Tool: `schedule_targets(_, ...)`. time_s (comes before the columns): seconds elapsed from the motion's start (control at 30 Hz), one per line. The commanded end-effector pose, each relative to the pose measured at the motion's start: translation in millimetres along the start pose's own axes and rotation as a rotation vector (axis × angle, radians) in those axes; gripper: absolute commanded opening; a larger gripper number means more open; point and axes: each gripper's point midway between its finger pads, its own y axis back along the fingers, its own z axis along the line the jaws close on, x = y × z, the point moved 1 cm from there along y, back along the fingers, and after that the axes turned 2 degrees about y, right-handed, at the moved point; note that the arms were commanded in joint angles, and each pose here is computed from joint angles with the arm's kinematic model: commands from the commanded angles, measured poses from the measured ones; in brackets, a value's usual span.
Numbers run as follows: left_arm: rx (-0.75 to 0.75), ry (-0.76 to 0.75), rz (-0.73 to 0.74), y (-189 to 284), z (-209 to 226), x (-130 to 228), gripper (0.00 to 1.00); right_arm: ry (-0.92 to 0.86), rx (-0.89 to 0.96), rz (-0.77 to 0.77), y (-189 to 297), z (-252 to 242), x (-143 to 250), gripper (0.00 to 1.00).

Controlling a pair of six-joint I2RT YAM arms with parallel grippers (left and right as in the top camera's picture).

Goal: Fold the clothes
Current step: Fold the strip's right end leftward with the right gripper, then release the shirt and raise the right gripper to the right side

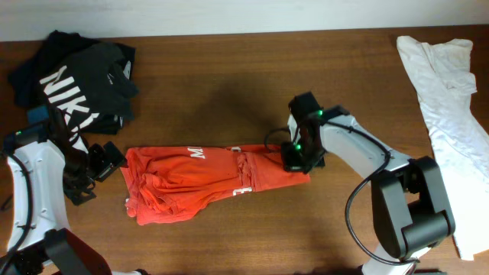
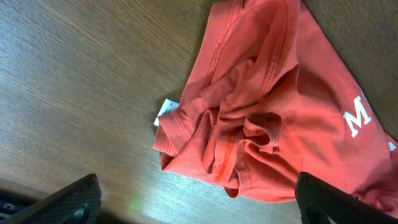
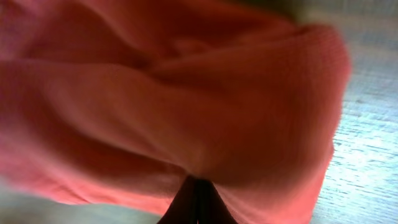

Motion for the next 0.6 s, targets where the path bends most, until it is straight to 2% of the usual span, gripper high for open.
schedule_targets(0.0, -0.001, -0.013, 0.004, -1, 1, 2, 0.99, -0.061, 0.063, 0.009, -8, -22, 8, 0.06)
schedule_targets(0.1, 0.000, -0.014, 0.001, -1, 1, 1, 0.99, -0.086, 0.045, 0.012, 5, -20, 3, 0.04)
schedule_targets(0.23, 0.000, -0.014, 0.000, -1, 1, 1, 0.99, -0.085, 0.014, 0.022, 51, 1, -9, 0.04)
schedule_targets(0.3, 0.000, -0.014, 0.000, -1, 1, 1, 0.99, -0.081, 0.000, 0.012, 69, 10, -14, 0.12)
schedule_targets(0.37, 0.000, -0.014, 0.000, -1, 1, 1, 0.99, -0.070, -0.022, 0.006, 76, 15, -17, 0.29)
schedule_targets(0.4, 0.000, -0.014, 0.000, -1, 1, 1, 0.99, -0.025, -0.065, 0.016, 75, 22, -15, 0.31)
schedule_targets(0.5, -0.001, -0.014, 0.000, -1, 1, 1, 0.99, 0.051, -0.141, 0.070, 65, 37, -2, 0.30)
schedule_targets(0.57, 0.000, -0.014, 0.000, -1, 1, 1, 0.99, 0.087, -0.185, 0.103, 48, 50, 10, 0.24)
